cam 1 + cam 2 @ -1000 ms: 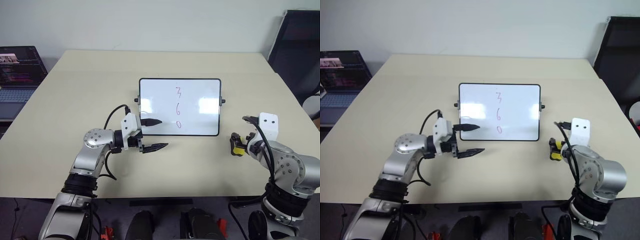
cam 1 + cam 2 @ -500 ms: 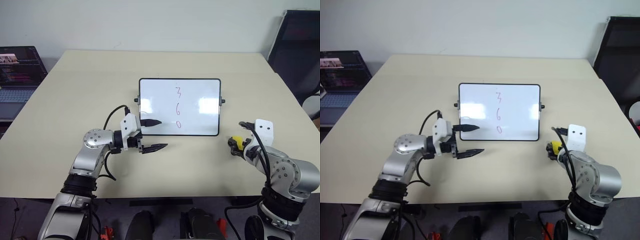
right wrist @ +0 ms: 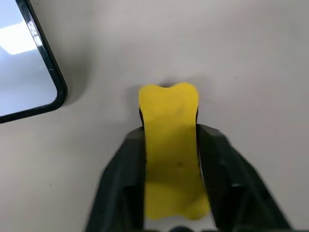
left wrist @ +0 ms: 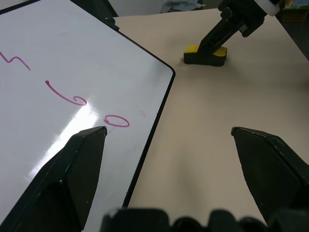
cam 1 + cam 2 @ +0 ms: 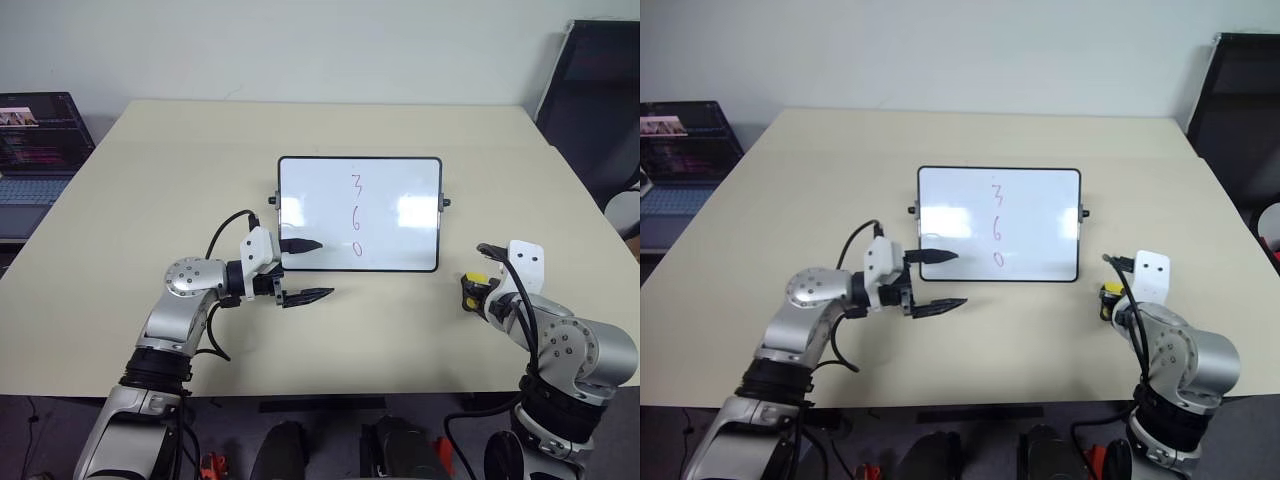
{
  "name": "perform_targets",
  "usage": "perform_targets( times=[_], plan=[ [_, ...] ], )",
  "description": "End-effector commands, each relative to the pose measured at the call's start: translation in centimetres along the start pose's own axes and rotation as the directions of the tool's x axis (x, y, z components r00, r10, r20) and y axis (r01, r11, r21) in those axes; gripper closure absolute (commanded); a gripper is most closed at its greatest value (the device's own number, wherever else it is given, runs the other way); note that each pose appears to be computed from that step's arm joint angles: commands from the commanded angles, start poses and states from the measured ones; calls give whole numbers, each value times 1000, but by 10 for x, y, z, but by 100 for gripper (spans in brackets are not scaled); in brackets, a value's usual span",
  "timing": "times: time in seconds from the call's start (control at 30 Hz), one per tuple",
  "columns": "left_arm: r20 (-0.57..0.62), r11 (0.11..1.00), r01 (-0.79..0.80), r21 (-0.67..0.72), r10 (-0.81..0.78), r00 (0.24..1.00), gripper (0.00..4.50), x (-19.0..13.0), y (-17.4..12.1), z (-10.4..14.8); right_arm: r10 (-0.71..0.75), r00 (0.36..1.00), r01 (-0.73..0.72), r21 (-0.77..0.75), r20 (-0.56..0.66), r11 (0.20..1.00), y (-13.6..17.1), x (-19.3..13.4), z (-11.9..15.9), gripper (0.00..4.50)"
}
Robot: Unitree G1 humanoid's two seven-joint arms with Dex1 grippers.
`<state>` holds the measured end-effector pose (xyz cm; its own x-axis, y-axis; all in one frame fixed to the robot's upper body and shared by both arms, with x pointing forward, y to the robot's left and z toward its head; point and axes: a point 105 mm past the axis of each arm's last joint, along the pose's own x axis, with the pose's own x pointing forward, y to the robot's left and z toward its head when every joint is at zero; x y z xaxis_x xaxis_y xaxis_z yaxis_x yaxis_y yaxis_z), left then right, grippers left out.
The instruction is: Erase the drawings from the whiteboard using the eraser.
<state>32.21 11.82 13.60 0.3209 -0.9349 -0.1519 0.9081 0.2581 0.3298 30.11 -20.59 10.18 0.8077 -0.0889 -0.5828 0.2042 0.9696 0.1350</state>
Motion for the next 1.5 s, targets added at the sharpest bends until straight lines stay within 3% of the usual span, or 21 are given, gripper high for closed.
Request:
perform_targets(
  times=[0.03,0.43,0.63,0.83,1.17,1.5],
  plan=[
    [16,998,-6,56,5,1000,0,-3,4,12,-5,1000,5,10,29,1000,-1,-4,7,370],
    [13,998,-5,55,5,1000,0,-3,5,12,-13,999,13,-1,39,1000,-3,-3,13,370],
    [17,998,-27,65,26,1000,0,-2,6,15,30,962,45,-269,270,962,0,-14,70,370],
    [-13,994,-88,69,89,996,0,1,12,15,92,923,68,-394,375,916,9,-16,90,370],
    [-35,944,-331,21,331,943,0,6,25,16,261,837,38,-528,480,849,53,-13,123,370],
    [-43,866,-500,-9,499,866,0,-4,23,14,406,763,-40,-590,503,807,103,-6,151,370]
  ],
)
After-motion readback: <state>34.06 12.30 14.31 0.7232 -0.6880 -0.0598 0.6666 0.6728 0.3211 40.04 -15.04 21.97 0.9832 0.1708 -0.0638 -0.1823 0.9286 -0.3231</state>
